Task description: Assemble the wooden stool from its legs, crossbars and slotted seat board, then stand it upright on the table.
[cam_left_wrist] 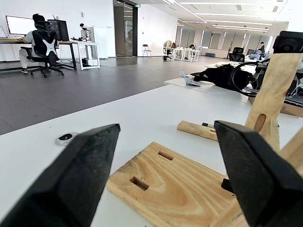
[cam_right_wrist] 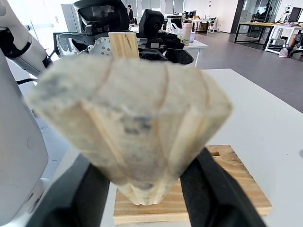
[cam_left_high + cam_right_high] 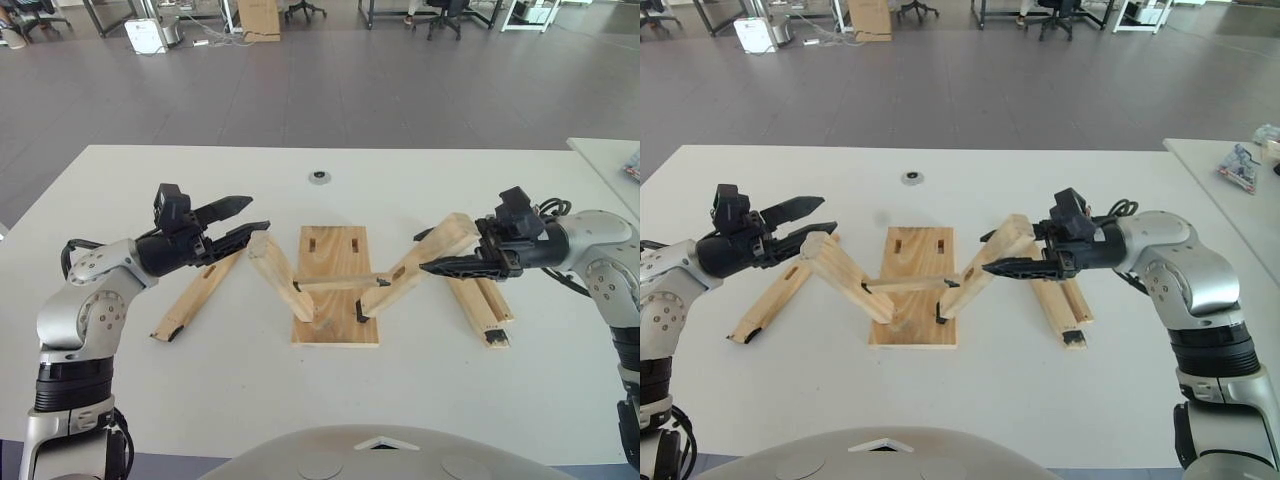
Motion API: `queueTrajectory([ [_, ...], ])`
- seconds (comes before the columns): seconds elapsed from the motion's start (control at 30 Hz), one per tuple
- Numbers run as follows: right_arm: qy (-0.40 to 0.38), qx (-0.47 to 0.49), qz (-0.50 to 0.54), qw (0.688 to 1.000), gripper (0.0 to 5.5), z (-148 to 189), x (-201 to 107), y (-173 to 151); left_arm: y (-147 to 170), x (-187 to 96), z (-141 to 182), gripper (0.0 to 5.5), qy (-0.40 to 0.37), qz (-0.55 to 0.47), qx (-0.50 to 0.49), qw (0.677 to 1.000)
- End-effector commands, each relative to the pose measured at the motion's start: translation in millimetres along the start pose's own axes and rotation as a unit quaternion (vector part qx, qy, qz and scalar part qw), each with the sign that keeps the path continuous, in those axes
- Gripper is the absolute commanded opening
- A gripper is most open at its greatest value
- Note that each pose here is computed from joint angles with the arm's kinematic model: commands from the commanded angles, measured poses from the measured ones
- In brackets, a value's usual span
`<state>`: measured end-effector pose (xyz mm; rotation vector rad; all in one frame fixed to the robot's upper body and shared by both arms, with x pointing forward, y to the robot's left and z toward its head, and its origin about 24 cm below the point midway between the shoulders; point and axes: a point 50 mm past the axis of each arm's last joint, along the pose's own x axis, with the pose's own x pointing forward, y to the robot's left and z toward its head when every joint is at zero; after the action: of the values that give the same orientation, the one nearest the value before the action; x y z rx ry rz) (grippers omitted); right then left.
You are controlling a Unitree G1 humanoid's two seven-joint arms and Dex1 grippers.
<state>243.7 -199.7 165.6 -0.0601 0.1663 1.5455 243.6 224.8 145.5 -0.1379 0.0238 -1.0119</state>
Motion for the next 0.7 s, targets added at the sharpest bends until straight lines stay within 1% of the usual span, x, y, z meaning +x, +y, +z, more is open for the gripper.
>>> queueTrajectory([
  [0.03,0.026,0.008,-0.003,1.0,2.06,-8,7,1,-3,1,-1,3.67,0.002,0.001,0.009,1.0],
  [0.37,0.054,-0.022,-0.012,0.998,2.06,-23,15,9,-9,-1,-5,3.67,0.001,0.01,0.004,1.0],
  [0.47,0.05,-0.013,-0.015,0.999,2.06,-24,16,5,-9,0,-7,3.67,0.001,0.011,0.004,1.0],
  [0.7,0.083,0.0,0.025,0.996,2.06,-20,21,-7,-13,3,-11,3.67,-0.002,0.012,0.004,1.0],
])
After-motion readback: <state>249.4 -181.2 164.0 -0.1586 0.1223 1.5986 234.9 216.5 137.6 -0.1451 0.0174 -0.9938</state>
